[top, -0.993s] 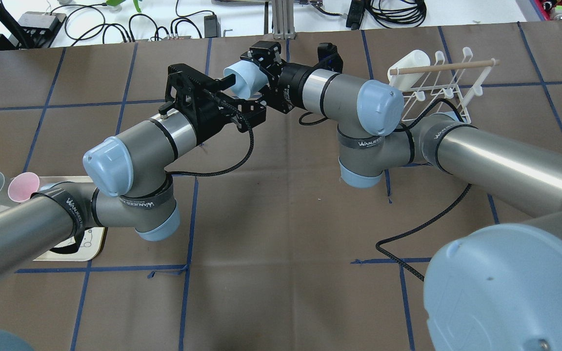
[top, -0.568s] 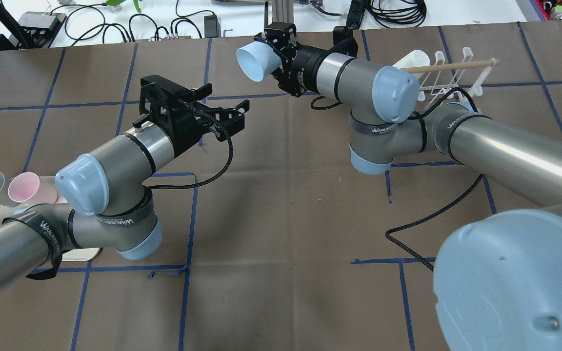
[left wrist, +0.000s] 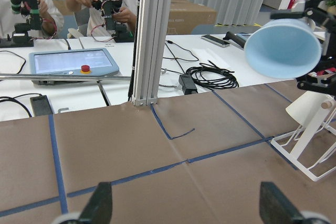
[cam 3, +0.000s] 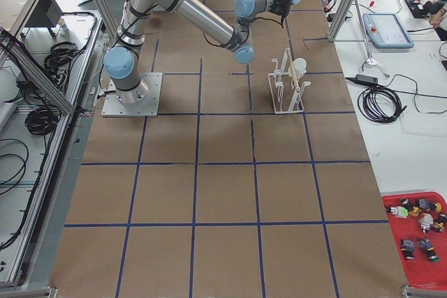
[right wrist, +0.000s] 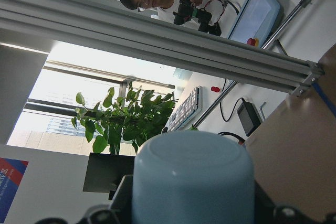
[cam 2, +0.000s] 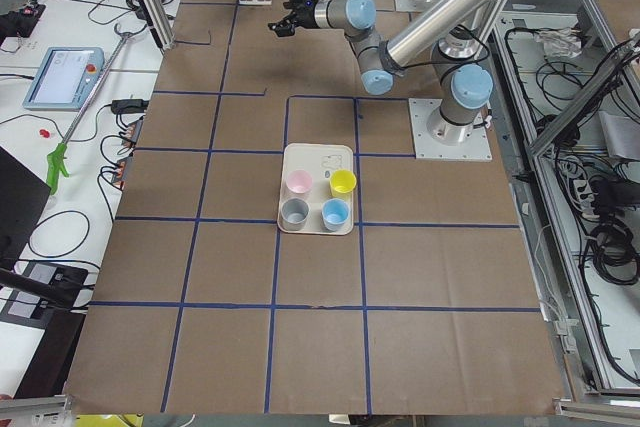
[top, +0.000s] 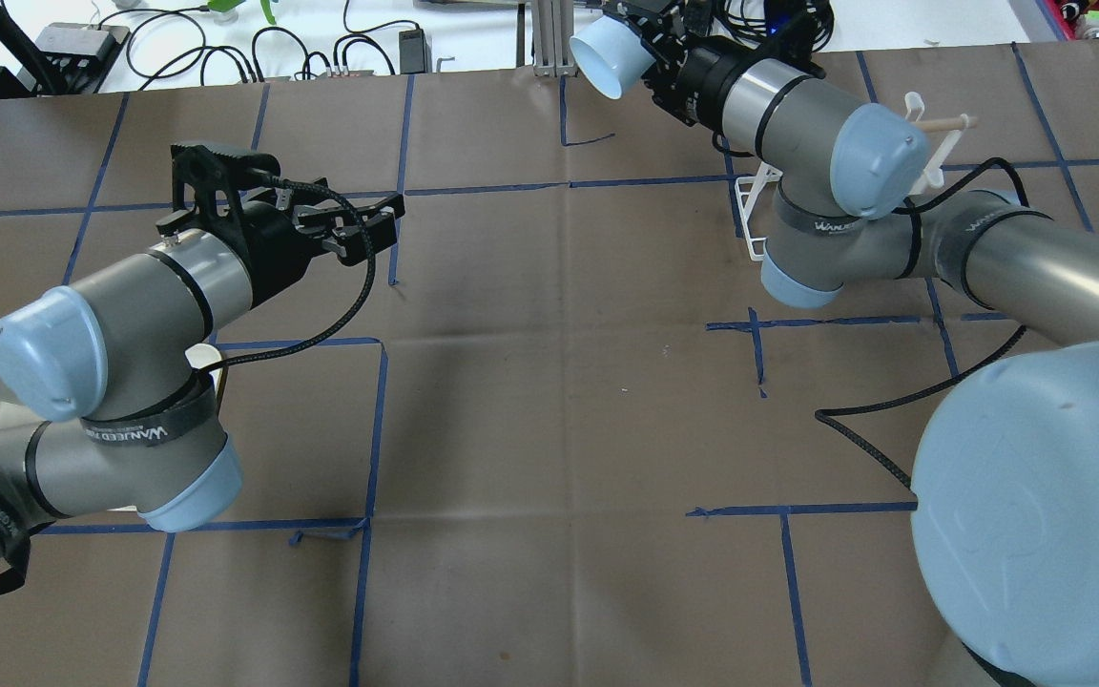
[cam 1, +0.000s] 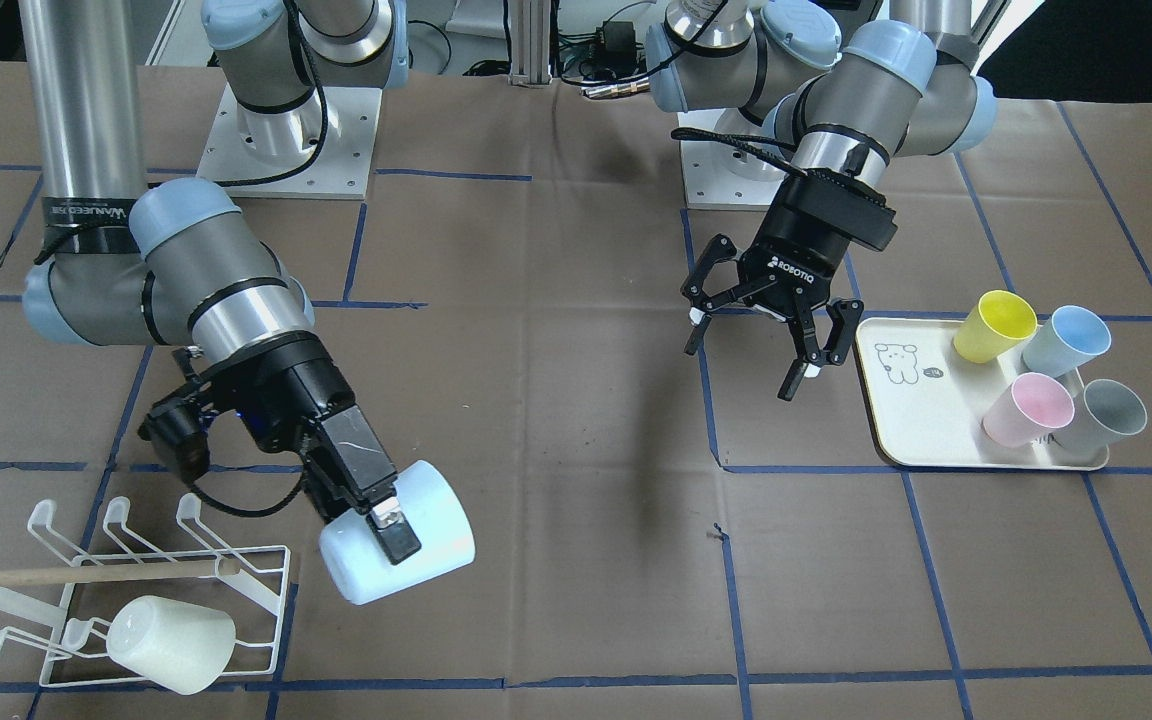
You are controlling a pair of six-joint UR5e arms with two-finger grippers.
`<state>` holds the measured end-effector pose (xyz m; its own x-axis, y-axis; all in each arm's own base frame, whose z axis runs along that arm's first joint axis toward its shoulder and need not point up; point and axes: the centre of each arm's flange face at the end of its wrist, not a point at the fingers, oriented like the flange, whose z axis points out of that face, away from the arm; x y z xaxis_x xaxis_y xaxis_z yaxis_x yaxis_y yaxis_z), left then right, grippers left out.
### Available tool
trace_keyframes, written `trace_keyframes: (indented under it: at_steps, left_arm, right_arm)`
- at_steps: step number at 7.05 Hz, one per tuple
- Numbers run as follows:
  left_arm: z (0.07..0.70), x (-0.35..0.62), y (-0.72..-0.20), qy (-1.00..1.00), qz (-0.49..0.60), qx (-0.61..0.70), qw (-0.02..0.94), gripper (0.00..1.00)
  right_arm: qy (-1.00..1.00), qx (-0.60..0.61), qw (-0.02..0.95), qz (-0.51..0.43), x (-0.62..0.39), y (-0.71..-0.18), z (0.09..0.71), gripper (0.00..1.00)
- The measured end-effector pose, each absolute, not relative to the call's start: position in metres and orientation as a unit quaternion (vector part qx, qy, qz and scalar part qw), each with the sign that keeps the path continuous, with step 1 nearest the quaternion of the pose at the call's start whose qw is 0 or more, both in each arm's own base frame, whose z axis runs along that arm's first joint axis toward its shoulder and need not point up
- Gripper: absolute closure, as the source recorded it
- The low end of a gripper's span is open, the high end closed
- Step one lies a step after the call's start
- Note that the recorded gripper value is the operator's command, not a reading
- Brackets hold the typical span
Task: Transfer IKEA cup to right arm and place on rack
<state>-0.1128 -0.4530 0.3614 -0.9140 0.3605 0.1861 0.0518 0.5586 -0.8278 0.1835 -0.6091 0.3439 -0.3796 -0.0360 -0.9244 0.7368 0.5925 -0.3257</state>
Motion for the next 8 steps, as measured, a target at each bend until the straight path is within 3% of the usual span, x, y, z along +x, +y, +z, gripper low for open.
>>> trace_keyframes:
  at_steps: [4,8]
  left_arm:
    - [0.427,-0.089,-0.495,-0.963,0.250,-0.039,0.094,0.01]
    - [0.483,-0.117,-0.518,-0.998,0.064,-0.020,0.008,0.01]
  right_arm:
    - [0.759,0.047,0.295,-0.579,0.117,-0.620,0.347,0.84]
    - [0.776,-0.045,0.121,-0.617,0.017,-0.621,0.323,0.83]
